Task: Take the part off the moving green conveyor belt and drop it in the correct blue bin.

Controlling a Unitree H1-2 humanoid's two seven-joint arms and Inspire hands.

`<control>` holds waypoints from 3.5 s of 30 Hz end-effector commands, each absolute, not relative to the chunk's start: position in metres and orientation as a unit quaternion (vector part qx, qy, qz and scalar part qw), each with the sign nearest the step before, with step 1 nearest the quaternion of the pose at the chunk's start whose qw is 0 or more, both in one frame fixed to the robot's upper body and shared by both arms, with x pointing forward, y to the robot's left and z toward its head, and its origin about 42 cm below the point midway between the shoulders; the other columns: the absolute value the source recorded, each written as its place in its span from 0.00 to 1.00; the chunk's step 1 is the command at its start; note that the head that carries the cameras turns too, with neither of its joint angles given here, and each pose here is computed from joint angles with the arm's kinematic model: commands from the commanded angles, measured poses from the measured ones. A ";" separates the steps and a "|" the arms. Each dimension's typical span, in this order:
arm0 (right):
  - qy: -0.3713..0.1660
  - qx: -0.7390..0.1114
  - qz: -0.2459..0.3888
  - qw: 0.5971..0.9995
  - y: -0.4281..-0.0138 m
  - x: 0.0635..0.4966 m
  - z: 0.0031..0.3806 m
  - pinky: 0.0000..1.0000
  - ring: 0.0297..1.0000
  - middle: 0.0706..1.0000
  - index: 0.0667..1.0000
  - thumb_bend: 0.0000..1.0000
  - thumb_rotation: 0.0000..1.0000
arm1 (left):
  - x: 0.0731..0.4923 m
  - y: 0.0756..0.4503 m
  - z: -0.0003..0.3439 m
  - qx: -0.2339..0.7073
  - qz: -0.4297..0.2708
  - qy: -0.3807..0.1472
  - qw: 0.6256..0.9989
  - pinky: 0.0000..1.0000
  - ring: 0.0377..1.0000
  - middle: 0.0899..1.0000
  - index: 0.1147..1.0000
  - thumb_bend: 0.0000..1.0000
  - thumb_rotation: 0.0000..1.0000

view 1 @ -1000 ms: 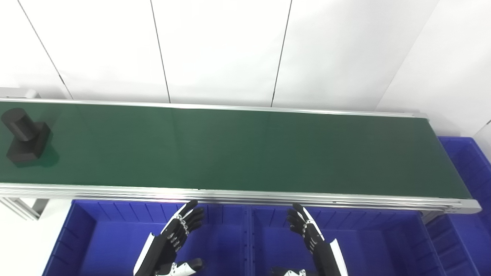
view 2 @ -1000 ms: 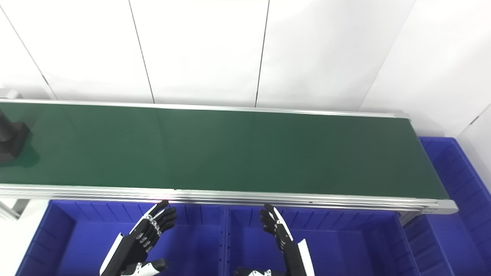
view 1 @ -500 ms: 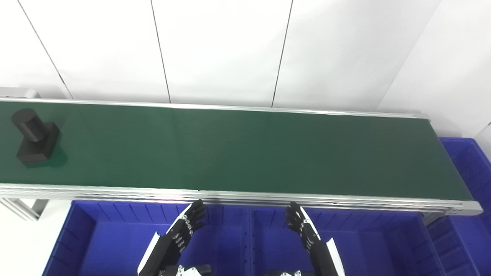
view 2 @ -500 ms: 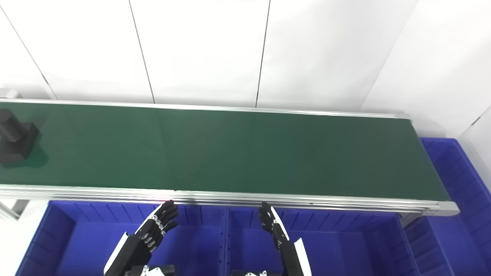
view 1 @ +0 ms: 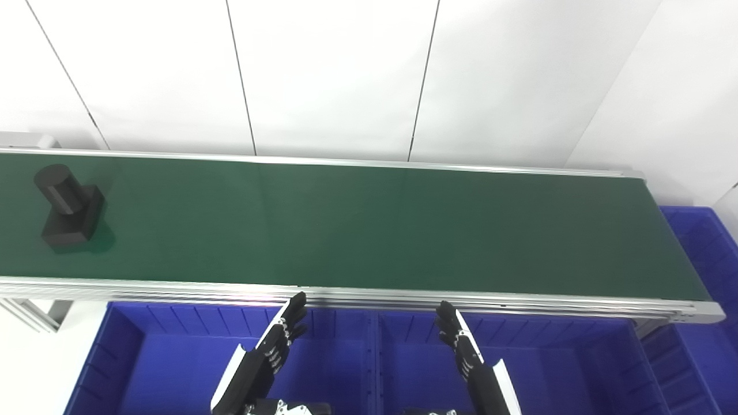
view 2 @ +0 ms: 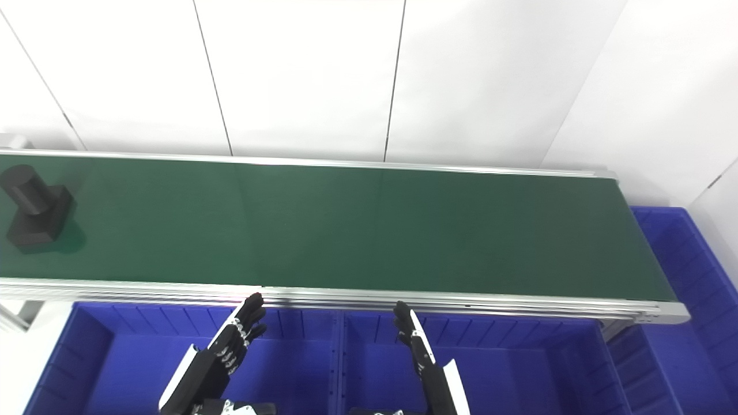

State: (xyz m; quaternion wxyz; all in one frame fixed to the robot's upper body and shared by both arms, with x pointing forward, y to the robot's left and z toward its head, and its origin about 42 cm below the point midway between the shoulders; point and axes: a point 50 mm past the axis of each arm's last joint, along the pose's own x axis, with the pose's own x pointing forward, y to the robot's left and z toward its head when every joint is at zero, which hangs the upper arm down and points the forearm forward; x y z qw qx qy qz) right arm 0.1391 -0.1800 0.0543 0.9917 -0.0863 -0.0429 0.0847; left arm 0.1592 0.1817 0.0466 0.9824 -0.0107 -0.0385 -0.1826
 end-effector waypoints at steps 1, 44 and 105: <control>-0.070 -0.081 0.086 0.991 -0.180 0.141 0.068 0.93 0.95 0.97 0.98 0.90 0.41 | 0.162 0.178 0.057 -0.018 -0.175 -0.061 0.983 0.95 0.99 0.99 0.97 0.88 0.25; -0.059 -0.077 0.076 0.992 -0.180 0.151 0.089 0.90 0.91 0.93 0.96 0.78 0.28 | 0.169 0.172 0.079 -0.008 -0.169 -0.050 0.984 0.95 0.97 0.96 0.96 0.76 0.24; -0.031 -0.097 0.063 0.993 -0.186 0.164 0.098 0.86 0.87 0.88 0.91 0.72 0.89 | 0.180 0.164 0.087 0.056 -0.161 -0.046 0.984 0.86 0.89 0.89 0.91 0.72 1.00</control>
